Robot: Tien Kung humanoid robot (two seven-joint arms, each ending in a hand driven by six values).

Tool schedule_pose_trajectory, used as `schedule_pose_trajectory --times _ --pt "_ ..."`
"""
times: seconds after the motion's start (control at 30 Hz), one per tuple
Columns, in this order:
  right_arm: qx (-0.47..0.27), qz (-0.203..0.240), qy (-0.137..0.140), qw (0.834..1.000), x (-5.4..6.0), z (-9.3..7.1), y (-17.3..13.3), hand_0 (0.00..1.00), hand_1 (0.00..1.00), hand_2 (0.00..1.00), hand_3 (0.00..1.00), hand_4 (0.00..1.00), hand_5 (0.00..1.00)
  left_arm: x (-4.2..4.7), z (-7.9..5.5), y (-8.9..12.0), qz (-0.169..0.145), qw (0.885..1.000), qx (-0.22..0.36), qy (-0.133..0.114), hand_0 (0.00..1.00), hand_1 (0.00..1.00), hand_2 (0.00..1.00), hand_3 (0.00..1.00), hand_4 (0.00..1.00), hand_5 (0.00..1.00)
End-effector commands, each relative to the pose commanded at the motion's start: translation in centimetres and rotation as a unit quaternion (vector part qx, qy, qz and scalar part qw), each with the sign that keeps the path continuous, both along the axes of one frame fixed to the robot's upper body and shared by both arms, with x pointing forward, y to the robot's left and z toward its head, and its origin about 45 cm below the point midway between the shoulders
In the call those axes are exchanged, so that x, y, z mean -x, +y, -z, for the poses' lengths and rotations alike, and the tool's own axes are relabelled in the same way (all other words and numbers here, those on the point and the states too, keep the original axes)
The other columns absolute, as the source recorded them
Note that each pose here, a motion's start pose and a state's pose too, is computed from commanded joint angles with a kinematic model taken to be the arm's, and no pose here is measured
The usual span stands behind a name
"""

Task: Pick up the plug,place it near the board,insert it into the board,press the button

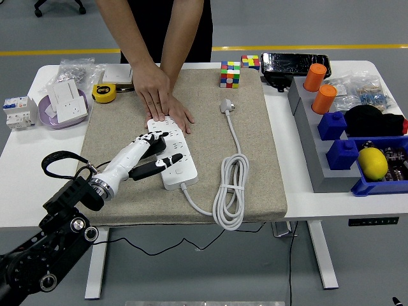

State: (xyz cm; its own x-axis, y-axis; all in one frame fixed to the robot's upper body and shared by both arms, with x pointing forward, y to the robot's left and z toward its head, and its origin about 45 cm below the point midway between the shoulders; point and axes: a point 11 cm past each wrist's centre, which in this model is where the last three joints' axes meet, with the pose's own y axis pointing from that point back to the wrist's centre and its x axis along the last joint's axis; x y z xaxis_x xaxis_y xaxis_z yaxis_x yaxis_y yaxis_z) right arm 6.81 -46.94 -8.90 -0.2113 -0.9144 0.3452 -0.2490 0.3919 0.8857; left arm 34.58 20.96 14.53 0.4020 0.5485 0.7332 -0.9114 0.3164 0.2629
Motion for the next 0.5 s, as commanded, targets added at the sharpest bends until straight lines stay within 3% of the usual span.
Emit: schedule_pose_trajectory --times 0.5 --pt "0.001 -0.002 0.000 1.000 -0.11 -0.03 -0.02 0.942 0.903 0.840 0.886 0.998 0.998 -0.18 -0.05 -0.82 0.031 0.999 -0.038 -0.010 0.998 0.998 0.998 0.940 0.998 0.998"
